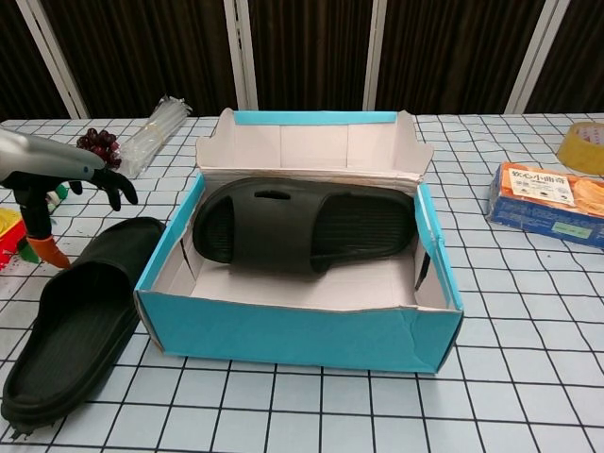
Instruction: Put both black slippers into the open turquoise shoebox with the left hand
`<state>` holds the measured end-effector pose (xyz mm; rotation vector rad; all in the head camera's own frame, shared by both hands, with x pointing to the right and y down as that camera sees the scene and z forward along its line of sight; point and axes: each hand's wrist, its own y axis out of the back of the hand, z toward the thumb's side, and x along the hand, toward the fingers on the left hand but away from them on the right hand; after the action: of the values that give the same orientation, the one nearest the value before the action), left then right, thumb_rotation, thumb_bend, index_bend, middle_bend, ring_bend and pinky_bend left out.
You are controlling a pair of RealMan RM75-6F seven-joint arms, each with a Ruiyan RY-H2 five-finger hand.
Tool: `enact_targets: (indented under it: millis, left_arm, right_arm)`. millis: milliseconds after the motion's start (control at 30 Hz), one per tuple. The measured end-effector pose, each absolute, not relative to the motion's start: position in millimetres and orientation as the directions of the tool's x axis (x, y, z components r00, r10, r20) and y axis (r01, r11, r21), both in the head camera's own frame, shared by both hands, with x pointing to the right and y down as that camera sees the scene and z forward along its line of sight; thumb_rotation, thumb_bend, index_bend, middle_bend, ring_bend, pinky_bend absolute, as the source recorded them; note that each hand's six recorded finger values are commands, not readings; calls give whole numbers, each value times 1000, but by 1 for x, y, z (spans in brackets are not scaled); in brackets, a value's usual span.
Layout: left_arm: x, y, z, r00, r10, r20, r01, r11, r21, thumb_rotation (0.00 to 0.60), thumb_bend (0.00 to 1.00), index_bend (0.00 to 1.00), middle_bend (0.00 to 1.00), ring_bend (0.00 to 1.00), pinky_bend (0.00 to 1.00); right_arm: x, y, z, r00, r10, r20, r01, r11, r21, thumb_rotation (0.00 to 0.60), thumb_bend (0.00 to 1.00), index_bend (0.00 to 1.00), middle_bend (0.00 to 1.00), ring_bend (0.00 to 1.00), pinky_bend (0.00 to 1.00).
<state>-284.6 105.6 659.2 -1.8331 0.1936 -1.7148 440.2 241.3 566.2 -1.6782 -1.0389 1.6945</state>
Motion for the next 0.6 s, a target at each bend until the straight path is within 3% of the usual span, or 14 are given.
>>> enact_targets:
  millis: [600]
  left_arm:
    - [-272, 110, 669, 186, -483, 856, 308, -798, -517, 600, 155, 123, 214, 77, 144]
  right_arm:
    - [439, 242, 564, -78, 818, -570, 144, -556, -819, 600, 235, 100, 134, 124, 94]
